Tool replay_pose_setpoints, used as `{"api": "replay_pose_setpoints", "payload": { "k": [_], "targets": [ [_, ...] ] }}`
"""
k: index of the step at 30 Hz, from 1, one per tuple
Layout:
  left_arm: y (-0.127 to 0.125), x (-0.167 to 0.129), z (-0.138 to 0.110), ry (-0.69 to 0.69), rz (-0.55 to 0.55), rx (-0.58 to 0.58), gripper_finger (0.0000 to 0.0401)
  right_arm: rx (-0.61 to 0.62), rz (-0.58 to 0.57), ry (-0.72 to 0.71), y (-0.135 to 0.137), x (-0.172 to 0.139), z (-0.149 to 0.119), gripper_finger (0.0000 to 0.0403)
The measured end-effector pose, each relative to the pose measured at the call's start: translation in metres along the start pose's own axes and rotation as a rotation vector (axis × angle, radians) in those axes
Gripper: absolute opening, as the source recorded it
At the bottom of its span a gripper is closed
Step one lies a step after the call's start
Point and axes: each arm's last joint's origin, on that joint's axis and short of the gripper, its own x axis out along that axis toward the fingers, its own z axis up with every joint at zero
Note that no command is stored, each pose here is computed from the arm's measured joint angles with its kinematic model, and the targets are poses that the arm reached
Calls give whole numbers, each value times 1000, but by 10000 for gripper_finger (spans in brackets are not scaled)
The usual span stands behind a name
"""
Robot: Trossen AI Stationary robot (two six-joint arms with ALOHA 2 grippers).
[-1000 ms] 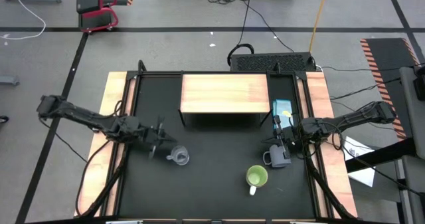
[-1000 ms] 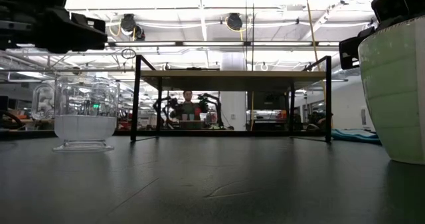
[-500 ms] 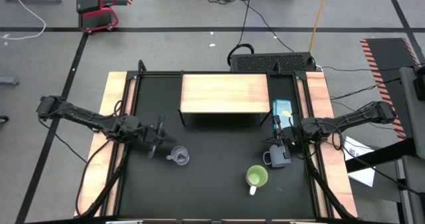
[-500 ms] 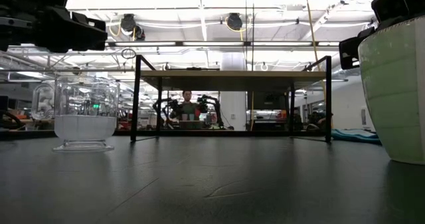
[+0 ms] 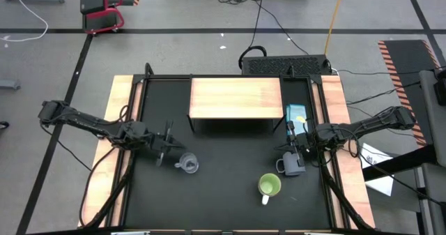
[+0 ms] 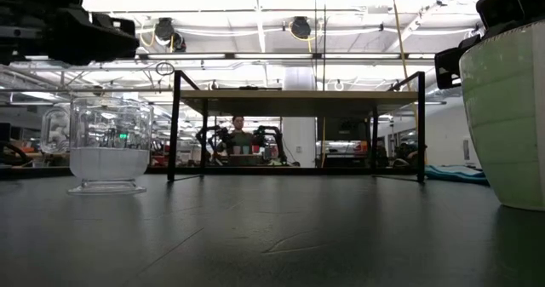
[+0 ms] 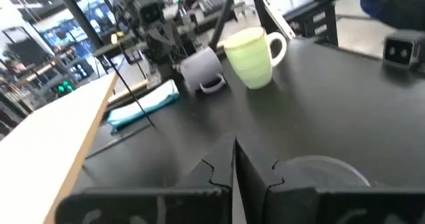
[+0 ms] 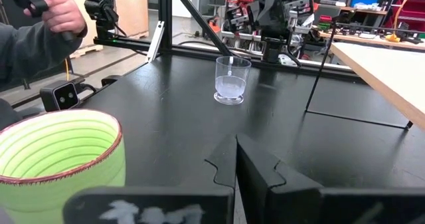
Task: Stack small to large cups/mugs on shelf
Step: Put the transparent mug on the shelf
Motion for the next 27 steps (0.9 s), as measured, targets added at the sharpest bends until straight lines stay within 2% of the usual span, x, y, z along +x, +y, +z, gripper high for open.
{"api": "replay_pose_setpoints", "payload": {
  "k": [6,27],
  "targets": [
    [5,0,8,-39,74,-37,19,-1,0,3,0,0,0,0],
    [4,0,5,-12,64,-45,19,10,-8,-22,0,0,2,0]
  ]
}}
